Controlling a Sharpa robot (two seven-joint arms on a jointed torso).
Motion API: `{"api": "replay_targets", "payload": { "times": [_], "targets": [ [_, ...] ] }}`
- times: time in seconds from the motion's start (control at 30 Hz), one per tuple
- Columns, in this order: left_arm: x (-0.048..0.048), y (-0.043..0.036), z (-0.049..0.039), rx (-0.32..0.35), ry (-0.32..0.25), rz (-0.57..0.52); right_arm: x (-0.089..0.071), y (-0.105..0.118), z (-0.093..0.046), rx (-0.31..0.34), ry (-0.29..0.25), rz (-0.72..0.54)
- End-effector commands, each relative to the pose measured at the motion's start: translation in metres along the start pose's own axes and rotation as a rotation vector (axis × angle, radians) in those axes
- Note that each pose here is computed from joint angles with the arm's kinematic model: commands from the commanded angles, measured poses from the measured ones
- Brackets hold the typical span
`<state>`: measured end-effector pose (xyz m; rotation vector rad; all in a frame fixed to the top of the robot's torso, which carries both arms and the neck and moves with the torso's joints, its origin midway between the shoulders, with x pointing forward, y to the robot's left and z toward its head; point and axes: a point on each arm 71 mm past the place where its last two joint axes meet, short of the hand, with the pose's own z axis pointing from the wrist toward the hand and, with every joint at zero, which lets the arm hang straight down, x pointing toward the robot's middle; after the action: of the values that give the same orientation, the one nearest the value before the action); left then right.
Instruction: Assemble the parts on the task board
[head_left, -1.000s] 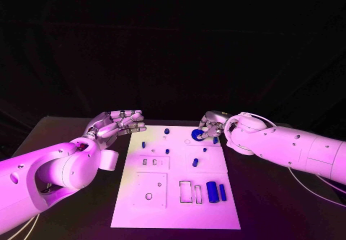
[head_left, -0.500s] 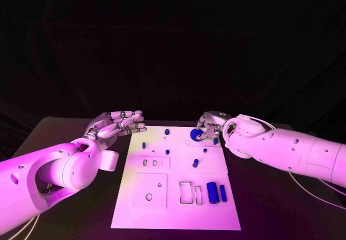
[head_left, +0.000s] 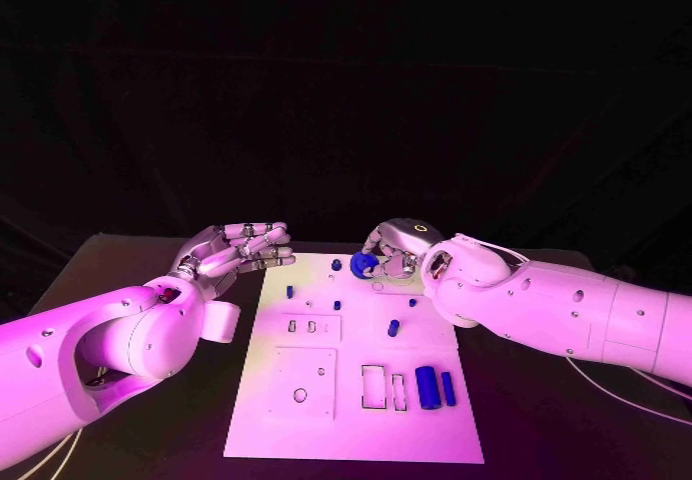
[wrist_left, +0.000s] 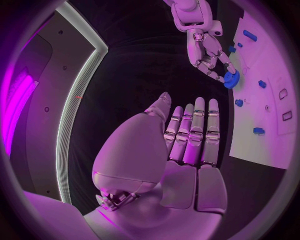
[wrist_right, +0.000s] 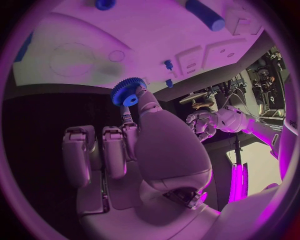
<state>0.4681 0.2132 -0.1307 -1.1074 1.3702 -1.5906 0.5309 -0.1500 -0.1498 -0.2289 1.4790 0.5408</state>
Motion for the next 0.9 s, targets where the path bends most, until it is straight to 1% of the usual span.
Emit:
{"api": "replay_targets", "payload": {
  "times": [0.03,0.17,0.33,0.53,0.9],
  "targets": [
    [0.0039,-0.0011,0.0007,0.007,0.022,-0.009,-0.001,0.011,0.005,-0.022,-0.040,-0.032],
    [0.0051,-0.0009,0.0010,0.007,0.025,-0.010,0.004,0.027,0.015,-0.044,-0.035,-0.031],
    [0.0066,-0.0007,0.0015,0.007,0.028,-0.012,0.013,0.036,0.022,-0.052,-0.018,-0.031],
    [0.0070,-0.0005,0.0019,0.006,0.030,-0.012,0.023,0.041,0.027,-0.052,0.011,-0.028],
    [0.0049,-0.0009,0.0011,0.006,0.024,-0.010,0.030,0.044,0.030,-0.060,0.046,-0.022]
  ]
}}
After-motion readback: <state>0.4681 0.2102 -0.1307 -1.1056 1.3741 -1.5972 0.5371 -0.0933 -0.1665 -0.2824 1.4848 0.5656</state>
